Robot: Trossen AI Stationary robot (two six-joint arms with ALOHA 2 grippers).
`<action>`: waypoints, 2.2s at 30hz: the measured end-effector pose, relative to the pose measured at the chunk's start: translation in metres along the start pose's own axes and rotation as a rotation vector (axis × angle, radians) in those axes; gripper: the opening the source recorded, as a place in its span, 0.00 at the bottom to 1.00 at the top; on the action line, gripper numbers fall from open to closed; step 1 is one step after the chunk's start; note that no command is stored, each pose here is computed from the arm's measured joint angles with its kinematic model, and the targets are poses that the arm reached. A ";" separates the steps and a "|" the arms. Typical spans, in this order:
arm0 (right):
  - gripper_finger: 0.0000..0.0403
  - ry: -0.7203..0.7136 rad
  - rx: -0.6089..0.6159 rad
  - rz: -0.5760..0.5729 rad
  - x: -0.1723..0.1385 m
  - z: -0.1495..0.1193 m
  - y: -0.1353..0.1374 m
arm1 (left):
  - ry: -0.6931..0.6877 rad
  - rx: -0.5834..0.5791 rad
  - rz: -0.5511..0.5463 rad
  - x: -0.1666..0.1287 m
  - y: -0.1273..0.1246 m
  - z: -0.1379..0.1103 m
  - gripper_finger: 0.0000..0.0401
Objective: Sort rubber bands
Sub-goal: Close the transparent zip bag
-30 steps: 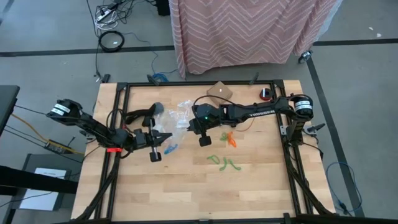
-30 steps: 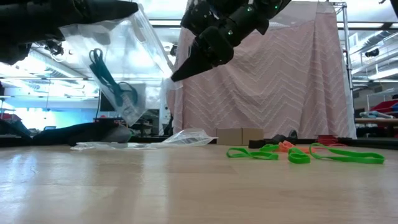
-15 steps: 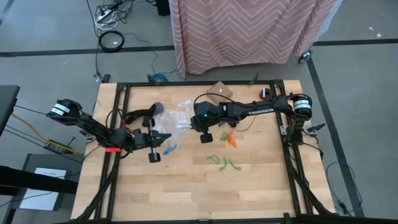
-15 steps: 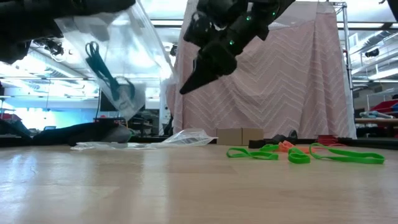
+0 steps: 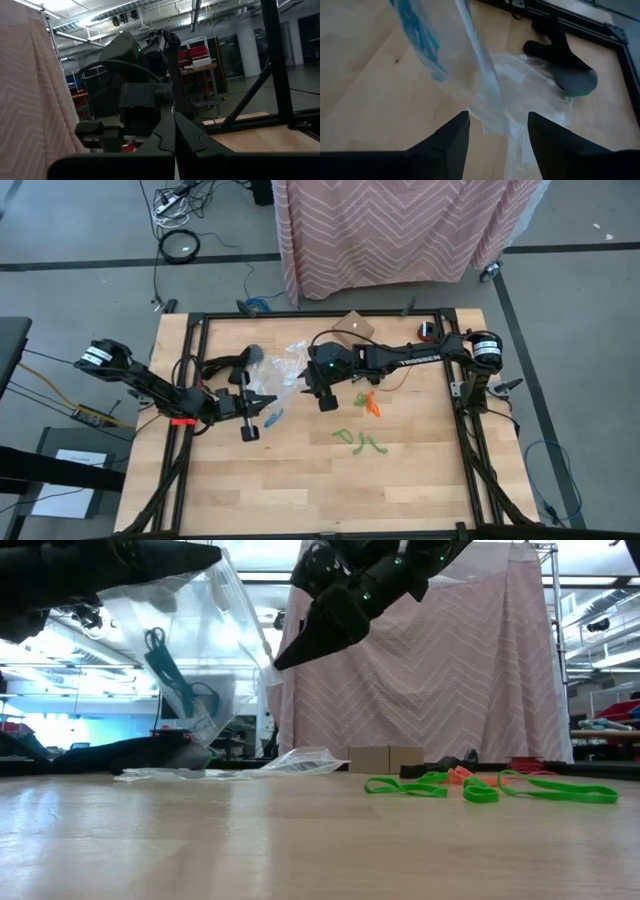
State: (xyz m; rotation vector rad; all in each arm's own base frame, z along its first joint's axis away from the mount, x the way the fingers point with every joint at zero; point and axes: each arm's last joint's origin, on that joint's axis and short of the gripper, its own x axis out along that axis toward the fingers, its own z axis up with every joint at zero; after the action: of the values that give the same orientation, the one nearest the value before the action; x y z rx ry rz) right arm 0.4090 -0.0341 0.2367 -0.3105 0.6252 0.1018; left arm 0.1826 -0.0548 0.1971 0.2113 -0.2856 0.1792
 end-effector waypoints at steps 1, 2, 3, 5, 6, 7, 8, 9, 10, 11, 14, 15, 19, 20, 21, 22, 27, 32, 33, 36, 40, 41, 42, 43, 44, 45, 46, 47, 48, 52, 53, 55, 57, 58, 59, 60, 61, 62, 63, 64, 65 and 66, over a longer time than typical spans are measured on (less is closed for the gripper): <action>0.46 0.010 -0.002 -0.015 0.000 -0.001 0.000 | 0.000 -0.006 0.000 0.000 0.000 0.000 0.00; 0.45 0.018 -0.003 -0.027 0.000 -0.001 -0.001 | -0.001 -0.015 -0.002 0.000 0.000 0.000 0.00; 0.45 0.018 -0.003 -0.030 0.000 -0.001 -0.002 | -0.002 -0.019 -0.006 0.000 0.000 0.000 0.00; 0.44 -0.004 -0.011 -0.015 0.000 0.000 -0.002 | 0.000 -0.019 -0.008 0.000 0.000 0.000 0.00; 0.44 -0.021 -0.020 -0.007 0.000 0.002 -0.002 | 0.007 -0.015 -0.010 0.000 -0.001 -0.001 0.00; 0.44 -0.039 -0.031 0.002 0.000 0.004 0.000 | 0.015 -0.010 -0.013 0.000 -0.001 -0.002 0.00; 0.44 -0.052 -0.041 0.009 0.000 0.005 0.001 | 0.022 -0.006 -0.015 0.000 -0.001 -0.003 0.00; 0.44 -0.060 -0.050 0.012 0.000 0.007 0.003 | 0.025 -0.004 -0.016 0.000 -0.001 -0.003 0.00; 0.44 -0.065 -0.058 0.016 0.000 0.008 0.005 | 0.024 -0.004 -0.015 0.000 -0.001 -0.003 0.00; 0.44 -0.067 -0.063 0.021 0.000 0.008 0.006 | 0.023 -0.004 -0.014 0.000 -0.001 -0.003 0.00; 0.44 -0.076 -0.067 0.041 0.000 0.009 0.008 | 0.017 -0.006 -0.010 0.000 0.000 -0.002 0.00; 0.44 -0.082 -0.068 0.047 0.000 0.010 0.009 | 0.013 -0.009 -0.008 0.000 0.000 -0.002 0.00; 0.42 -0.116 -0.072 0.036 -0.001 0.013 0.008 | 0.010 -0.022 -0.016 0.000 0.000 -0.002 0.00; 0.41 -0.119 -0.073 0.035 -0.001 0.014 0.008 | 0.009 -0.029 -0.019 0.000 -0.001 -0.002 0.00; 0.41 -0.121 -0.073 0.034 -0.001 0.014 0.008 | 0.009 -0.035 -0.020 0.000 -0.001 -0.002 0.00; 0.40 -0.120 -0.073 0.034 -0.001 0.014 0.008 | 0.007 -0.038 -0.022 0.000 -0.001 -0.002 0.00; 0.37 -0.122 -0.074 0.036 -0.001 0.014 0.008 | -0.028 -0.054 -0.030 0.001 0.000 0.002 0.00; 0.33 -0.128 -0.077 0.037 -0.001 0.016 0.010 | -0.036 -0.054 -0.057 0.005 -0.002 0.005 0.00; 0.31 -0.132 -0.078 0.035 -0.001 0.016 0.011 | -0.034 -0.052 -0.061 0.005 -0.003 0.005 0.00; 0.25 -0.136 -0.079 0.034 -0.001 0.017 0.011 | -0.037 -0.053 -0.065 0.006 -0.003 0.005 0.00; 0.11 -0.135 -0.079 0.033 -0.001 0.017 0.011 | -0.025 -0.047 -0.069 0.006 -0.003 0.004 0.00; 0.07 -0.135 -0.079 0.033 -0.001 0.017 0.011 | -0.025 -0.047 -0.069 0.006 -0.003 0.004 0.00; 0.04 -0.134 -0.079 0.033 -0.001 0.017 0.011 | -0.025 -0.047 -0.069 0.006 -0.003 0.004 0.00; 0.03 -0.133 -0.079 0.033 -0.001 0.016 0.011 | -0.025 -0.047 -0.069 0.006 -0.003 0.004 0.00; 0.03 -0.133 -0.078 0.033 -0.001 0.016 0.011 | -0.025 -0.047 -0.069 0.006 -0.003 0.004 0.00; 0.04 -0.132 -0.078 0.033 -0.001 0.016 0.011 | -0.025 -0.047 -0.069 0.006 -0.003 0.004 0.00; 0.04 -0.131 -0.078 0.033 -0.001 0.016 0.011 | -0.025 -0.047 -0.069 0.006 -0.003 0.004 0.00; 0.04 -0.129 -0.078 0.034 -0.001 0.016 0.011 | -0.025 -0.047 -0.069 0.006 -0.003 0.004 0.00; 0.04 -0.124 -0.077 0.036 -0.001 0.016 0.011 | -0.024 -0.047 -0.068 0.006 -0.003 0.004 0.00; 0.02 -0.093 -0.071 0.053 -0.001 0.013 0.012 | -0.026 -0.049 -0.058 0.006 -0.003 0.004 0.00; 0.02 -0.090 -0.067 0.053 -0.001 0.013 0.011 | -0.026 -0.049 -0.057 0.006 -0.003 0.004 0.00; 0.02 -0.088 -0.063 0.053 -0.001 0.012 0.011 | -0.026 -0.048 -0.057 0.006 -0.003 0.004 0.00; 0.02 -0.088 -0.064 0.053 -0.001 0.012 0.011 | -0.029 -0.049 -0.055 0.006 -0.003 0.005 0.00; 0.02 -0.087 -0.064 0.053 -0.001 0.012 0.011 | -0.030 -0.049 -0.055 0.006 -0.003 0.005 0.00; 0.02 -0.085 -0.063 0.054 -0.001 0.012 0.011 | -0.032 -0.049 -0.054 0.006 -0.003 0.005 0.00; 0.02 -0.082 -0.062 0.054 -0.001 0.012 0.011 | -0.036 -0.049 -0.051 0.006 -0.002 0.005 0.00; 0.02 -0.081 -0.062 0.054 -0.002 0.012 0.010 | -0.038 -0.048 -0.048 0.006 -0.002 0.006 0.00; 0.02 -0.079 -0.061 0.053 -0.002 0.011 0.010 | -0.038 -0.048 -0.048 0.006 -0.002 0.006 0.00; 0.02 -0.076 -0.060 0.053 -0.002 0.011 0.010 | -0.038 -0.048 -0.048 0.006 -0.002 0.006 0.00; 0.02 -0.074 -0.059 0.053 -0.002 0.011 0.009 | -0.038 -0.048 -0.048 0.006 -0.002 0.006 0.00; 0.02 -0.072 -0.059 0.054 -0.002 0.010 0.009 | -0.038 -0.048 -0.048 0.006 -0.002 0.006 0.00; 0.02 -0.070 -0.059 0.055 -0.002 0.010 0.009 | -0.038 -0.049 -0.048 0.006 -0.002 0.006 0.00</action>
State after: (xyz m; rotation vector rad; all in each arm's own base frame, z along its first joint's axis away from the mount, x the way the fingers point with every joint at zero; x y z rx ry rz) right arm 0.4114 -0.0221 0.2434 -0.3452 0.5622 0.1833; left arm 0.1870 -0.0576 0.2038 0.1734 -0.3223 0.1211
